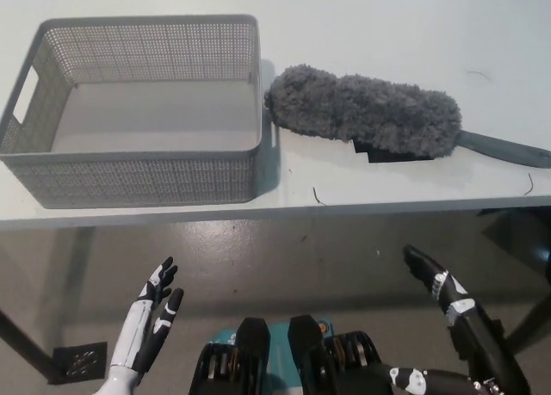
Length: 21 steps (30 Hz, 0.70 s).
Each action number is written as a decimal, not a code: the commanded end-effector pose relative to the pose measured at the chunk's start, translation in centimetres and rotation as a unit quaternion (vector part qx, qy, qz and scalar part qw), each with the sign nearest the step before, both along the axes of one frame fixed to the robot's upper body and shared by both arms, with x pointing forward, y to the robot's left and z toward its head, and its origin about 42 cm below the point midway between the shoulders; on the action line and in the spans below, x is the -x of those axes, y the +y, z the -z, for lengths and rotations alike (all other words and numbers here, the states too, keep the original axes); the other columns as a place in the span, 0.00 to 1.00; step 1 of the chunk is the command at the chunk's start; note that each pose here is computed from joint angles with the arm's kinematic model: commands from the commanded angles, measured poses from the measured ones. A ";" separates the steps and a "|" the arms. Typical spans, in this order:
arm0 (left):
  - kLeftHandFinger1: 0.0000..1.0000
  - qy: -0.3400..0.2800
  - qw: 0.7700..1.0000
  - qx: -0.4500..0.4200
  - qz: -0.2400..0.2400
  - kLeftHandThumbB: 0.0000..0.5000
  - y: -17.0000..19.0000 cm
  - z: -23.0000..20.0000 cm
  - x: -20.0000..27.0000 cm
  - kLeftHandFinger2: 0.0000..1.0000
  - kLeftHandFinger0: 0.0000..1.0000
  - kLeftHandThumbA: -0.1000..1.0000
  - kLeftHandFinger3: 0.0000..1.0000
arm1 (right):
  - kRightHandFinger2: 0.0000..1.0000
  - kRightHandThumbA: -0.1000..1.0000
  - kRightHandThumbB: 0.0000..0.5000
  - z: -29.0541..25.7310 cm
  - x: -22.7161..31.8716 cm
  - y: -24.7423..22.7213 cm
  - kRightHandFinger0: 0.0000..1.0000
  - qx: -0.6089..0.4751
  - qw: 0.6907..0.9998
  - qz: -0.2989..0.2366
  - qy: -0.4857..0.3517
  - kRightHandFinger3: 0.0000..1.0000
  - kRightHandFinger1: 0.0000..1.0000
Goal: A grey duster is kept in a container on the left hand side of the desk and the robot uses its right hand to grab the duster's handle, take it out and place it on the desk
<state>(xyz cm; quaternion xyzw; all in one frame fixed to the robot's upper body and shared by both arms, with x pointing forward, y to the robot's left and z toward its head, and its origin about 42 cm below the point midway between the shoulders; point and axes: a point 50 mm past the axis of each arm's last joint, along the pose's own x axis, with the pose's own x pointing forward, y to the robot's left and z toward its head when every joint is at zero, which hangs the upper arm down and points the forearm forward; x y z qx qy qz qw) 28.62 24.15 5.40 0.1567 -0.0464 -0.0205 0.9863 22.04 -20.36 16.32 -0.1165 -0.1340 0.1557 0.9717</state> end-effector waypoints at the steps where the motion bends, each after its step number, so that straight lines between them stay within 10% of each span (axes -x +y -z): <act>1: 1.00 -0.081 0.997 0.002 0.012 0.03 -0.8 -2.3 -1.0 1.00 1.00 0.96 1.00 | 1.00 1.00 0.61 4.3 -0.6 -1.5 1.00 0.036 0.984 0.134 -0.113 1.00 1.00; 21: 1.00 -0.086 0.996 -0.002 0.020 0.03 -1.1 -2.4 -0.8 1.00 1.00 0.91 1.00 | 1.00 1.00 0.57 10.2 -2.7 -2.2 1.00 0.016 0.991 0.132 -0.002 1.00 1.00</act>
